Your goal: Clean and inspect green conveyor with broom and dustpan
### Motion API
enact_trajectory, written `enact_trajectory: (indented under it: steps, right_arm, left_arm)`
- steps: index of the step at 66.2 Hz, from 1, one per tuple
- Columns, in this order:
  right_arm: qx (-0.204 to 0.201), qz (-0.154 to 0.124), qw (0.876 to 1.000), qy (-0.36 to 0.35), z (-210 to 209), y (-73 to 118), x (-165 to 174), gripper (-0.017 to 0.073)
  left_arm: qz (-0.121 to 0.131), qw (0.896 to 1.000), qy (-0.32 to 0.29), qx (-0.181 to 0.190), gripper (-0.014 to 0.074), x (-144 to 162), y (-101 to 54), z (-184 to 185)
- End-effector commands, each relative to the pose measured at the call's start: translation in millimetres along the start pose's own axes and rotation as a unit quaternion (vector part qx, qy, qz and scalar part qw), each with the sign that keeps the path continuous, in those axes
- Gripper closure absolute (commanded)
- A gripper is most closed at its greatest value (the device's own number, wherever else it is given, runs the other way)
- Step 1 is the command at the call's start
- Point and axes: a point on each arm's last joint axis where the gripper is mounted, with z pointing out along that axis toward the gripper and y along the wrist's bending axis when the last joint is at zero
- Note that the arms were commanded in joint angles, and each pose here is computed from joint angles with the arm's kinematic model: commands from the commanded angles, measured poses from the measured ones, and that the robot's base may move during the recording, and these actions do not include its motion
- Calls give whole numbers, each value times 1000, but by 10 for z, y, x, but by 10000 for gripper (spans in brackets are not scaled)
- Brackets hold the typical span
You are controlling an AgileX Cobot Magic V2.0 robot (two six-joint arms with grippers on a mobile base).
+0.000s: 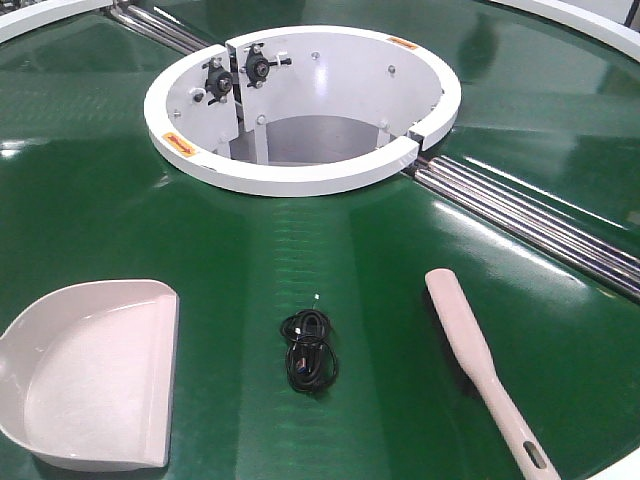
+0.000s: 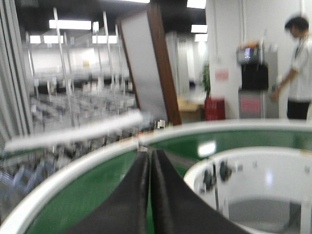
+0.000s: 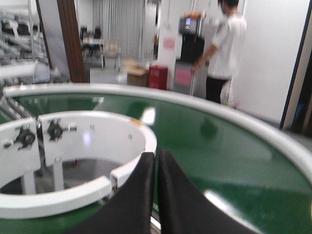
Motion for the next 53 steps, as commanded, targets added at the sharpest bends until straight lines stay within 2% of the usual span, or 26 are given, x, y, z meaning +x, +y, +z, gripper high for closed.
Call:
enact_trajectory:
  steps: [1,8,13,20,27,34,37,41,48,53]
  right_arm:
    - [2,23,1000,-15,219,-16,-117,524]
    - [2,35,999,-1,365,-10,-46,432]
    - [1,35,999,4,393,-9,-25,335]
    - [1,35,999,4,393,-9,-26,138]
    - [1,37,999,3,393,-9,-27,-6]
    - [1,62,998,9,393,-7,-19,-84]
    - [-2,63,998,23,392,0,-2,-87]
    - [-18,46,997,58,380,51,-7,-83]
    - [-77,5,990,119,362,242,-97,-73]
    - [-114,-1,980,162,406,381,-149,-65]
  left_arm:
    - [-3,1000,24,5,596,-5,-16,206]
    - [-3,997,80,4,540,148,-27,351]
    - [-11,995,102,5,456,205,-36,394]
    - [-18,994,104,13,277,209,-52,392]
    - [-21,994,104,25,77,208,-74,388]
    - [7,994,105,37,-63,212,-90,389]
    - [10,993,106,42,-87,218,-101,399]
    - [7,993,105,49,-92,215,-121,397]
    - [7,993,104,61,-76,211,-156,395]
    - [3,992,103,66,-50,209,-174,393]
